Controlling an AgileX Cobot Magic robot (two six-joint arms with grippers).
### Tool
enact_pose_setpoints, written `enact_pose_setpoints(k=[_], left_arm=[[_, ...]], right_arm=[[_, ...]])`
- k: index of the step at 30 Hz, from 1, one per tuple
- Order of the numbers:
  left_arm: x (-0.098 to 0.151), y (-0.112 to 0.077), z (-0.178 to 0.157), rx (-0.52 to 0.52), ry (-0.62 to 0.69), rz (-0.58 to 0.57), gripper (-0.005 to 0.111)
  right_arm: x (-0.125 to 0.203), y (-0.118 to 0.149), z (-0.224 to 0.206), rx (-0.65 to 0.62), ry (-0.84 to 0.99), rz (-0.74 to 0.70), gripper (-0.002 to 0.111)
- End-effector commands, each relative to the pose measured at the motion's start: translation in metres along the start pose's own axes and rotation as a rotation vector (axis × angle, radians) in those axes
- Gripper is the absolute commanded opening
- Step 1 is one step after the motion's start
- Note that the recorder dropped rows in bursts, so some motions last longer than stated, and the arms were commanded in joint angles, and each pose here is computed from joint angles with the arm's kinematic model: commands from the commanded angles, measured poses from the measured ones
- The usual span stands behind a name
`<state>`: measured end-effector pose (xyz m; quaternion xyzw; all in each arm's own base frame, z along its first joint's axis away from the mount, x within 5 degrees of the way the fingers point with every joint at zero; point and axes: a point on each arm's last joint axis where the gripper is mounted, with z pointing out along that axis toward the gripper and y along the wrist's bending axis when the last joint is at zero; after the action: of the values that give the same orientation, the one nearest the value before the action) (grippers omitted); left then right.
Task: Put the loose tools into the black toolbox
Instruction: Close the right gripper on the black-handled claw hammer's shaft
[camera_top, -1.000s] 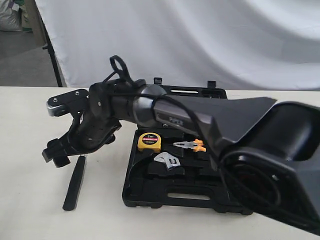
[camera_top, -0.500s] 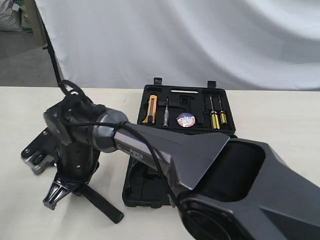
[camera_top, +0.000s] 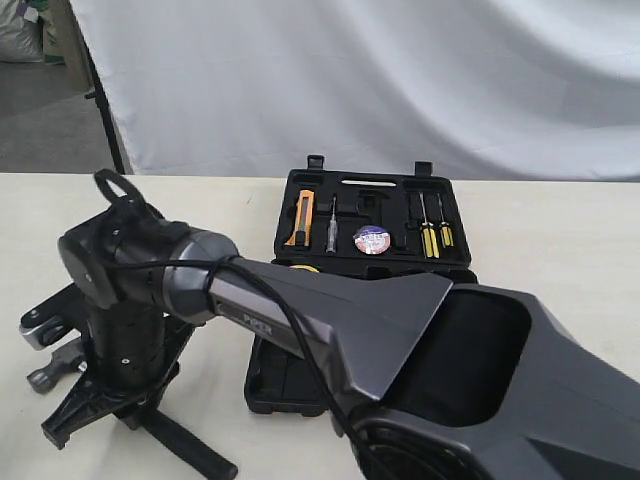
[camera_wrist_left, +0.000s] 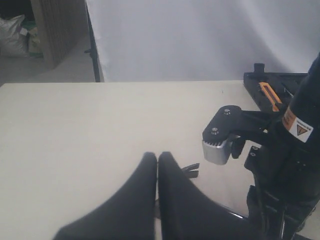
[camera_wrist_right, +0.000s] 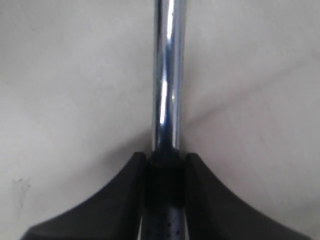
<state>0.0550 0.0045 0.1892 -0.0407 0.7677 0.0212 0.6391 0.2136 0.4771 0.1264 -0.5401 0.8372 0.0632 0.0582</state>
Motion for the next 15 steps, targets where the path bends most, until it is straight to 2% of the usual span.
enact_pose_setpoints(k=[1, 3, 5, 8, 12, 15], left_arm=[[0.001, 0.0, 0.0, -0.001, 0.0, -0.011, 0.001], [0.001, 0.0, 0.0, -0.001, 0.0, -0.011, 0.001], [0.001, 0.0, 0.0, -0.001, 0.0, -0.011, 0.001], [0.001, 0.0, 0.0, -0.001, 0.0, -0.011, 0.001], [0.001, 0.0, 0.0, -0.001, 0.0, -0.011, 0.001], [0.001, 0.0, 0.0, -0.001, 0.0, -0.011, 0.001]], right_arm=[[0.006, 0.002, 0.007, 0.181, 0.039, -0.009, 0.031], [0.006, 0.008, 0.006, 0.192, 0.037, -0.038, 0.045], [0.004, 0.013, 0.001, 0.18, 0.024, -0.058, 0.052], [-0.002, 0.013, -0.014, 0.182, -0.022, -0.058, 0.052], [-0.013, 0.002, -0.036, 0.185, -0.1, -0.018, 0.052], [-0.025, -0.005, -0.041, 0.148, -0.219, 0.006, 0.052]])
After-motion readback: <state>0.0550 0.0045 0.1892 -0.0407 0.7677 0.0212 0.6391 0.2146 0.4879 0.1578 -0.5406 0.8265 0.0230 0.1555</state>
